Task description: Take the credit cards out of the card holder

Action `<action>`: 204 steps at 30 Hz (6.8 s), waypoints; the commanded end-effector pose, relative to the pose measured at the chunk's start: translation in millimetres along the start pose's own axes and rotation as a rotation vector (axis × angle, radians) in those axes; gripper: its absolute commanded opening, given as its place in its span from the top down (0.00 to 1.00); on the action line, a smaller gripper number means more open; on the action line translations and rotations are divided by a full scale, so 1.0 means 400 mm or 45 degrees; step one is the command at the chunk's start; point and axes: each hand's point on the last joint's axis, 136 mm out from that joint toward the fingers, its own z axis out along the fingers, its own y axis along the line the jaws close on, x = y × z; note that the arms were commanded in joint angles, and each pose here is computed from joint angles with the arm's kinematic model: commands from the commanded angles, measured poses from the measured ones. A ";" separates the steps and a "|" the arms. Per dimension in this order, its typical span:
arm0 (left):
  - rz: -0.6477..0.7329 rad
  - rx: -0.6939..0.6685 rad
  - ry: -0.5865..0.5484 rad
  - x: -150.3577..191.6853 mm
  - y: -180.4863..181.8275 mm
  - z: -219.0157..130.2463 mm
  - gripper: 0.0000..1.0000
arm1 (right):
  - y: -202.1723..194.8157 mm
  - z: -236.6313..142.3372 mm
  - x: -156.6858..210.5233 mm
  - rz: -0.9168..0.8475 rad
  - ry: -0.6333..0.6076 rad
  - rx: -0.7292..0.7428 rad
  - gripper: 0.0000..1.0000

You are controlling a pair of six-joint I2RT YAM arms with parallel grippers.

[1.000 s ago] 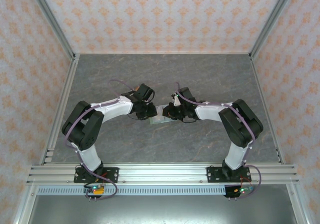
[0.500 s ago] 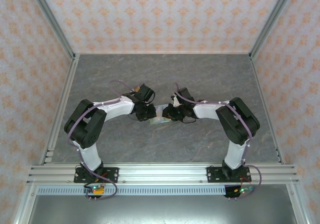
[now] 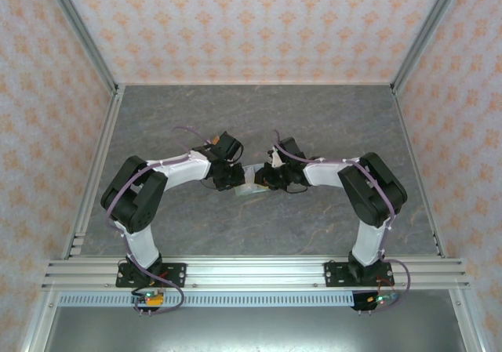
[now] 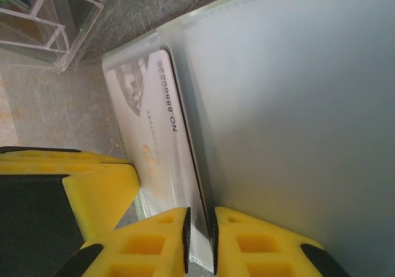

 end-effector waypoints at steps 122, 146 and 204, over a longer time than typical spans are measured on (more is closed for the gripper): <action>-0.391 -0.315 -0.503 -0.105 0.401 -0.445 0.00 | 0.361 0.067 -0.168 -0.659 -0.176 0.245 1.00; -0.396 -0.247 -0.440 -0.080 0.389 -0.412 0.00 | 0.369 0.122 -0.189 -0.749 -0.076 0.288 0.83; -0.126 0.138 -0.230 -0.060 0.100 -0.236 0.12 | -0.131 -0.047 -0.042 -0.184 -0.042 0.919 0.54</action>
